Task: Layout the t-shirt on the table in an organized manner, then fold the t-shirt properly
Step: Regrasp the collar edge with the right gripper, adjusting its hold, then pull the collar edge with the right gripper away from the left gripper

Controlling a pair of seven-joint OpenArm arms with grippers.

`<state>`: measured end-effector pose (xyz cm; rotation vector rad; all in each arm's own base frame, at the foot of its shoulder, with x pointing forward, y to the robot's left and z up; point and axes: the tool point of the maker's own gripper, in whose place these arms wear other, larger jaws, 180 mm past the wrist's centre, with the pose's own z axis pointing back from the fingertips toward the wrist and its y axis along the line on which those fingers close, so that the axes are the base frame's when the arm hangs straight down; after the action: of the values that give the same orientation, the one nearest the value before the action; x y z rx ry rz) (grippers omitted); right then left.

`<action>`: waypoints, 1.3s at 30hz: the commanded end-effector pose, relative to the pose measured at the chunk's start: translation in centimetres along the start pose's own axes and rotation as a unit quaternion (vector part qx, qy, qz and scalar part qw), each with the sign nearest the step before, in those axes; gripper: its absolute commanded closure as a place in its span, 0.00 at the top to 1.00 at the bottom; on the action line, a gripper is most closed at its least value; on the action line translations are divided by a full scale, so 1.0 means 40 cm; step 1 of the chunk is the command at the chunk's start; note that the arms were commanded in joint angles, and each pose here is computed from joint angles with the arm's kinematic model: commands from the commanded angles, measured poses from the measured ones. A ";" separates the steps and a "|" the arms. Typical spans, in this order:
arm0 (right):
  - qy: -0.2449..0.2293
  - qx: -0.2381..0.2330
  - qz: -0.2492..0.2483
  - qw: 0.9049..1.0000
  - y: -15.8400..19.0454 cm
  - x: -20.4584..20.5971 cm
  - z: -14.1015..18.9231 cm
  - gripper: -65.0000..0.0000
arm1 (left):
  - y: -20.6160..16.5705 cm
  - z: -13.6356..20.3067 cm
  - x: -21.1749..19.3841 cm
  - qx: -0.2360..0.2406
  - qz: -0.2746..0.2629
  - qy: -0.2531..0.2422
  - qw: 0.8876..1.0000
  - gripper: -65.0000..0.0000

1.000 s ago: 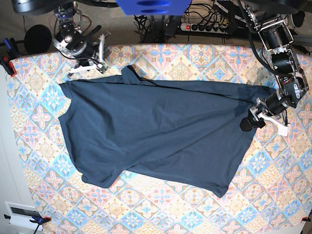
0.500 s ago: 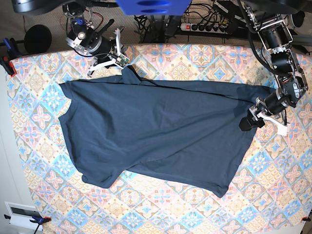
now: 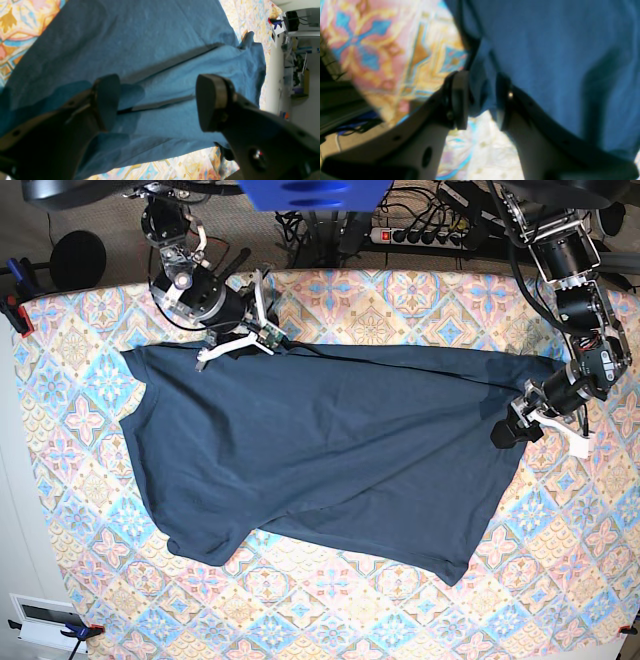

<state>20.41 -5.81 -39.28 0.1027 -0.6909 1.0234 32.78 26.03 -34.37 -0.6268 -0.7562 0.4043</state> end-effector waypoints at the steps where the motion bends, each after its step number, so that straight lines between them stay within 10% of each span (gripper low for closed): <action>1: -0.014 -0.009 0.002 1.000 -0.016 0.019 0.006 0.28 | -0.019 0.011 0.040 -0.010 -0.013 -0.019 1.000 0.72; 26: 0.001 0.020 0.009 1.000 -0.011 0.009 -0.065 0.26 | -0.023 0.011 0.047 -0.011 -0.013 -0.023 1.000 0.72; 31: -0.009 0.011 0.012 1.000 -0.022 0.025 -0.054 0.00 | -0.022 0.012 0.048 -0.011 -0.013 -0.024 1.000 0.72; 39: 0.009 -0.069 -0.042 0.997 -0.119 -0.067 0.048 0.01 | -0.022 0.012 0.048 -0.011 -0.013 -0.024 1.000 0.72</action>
<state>22.82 -11.13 -38.26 0.0008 -0.7378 0.8852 32.92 26.05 -34.23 -0.6280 -0.7595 0.4052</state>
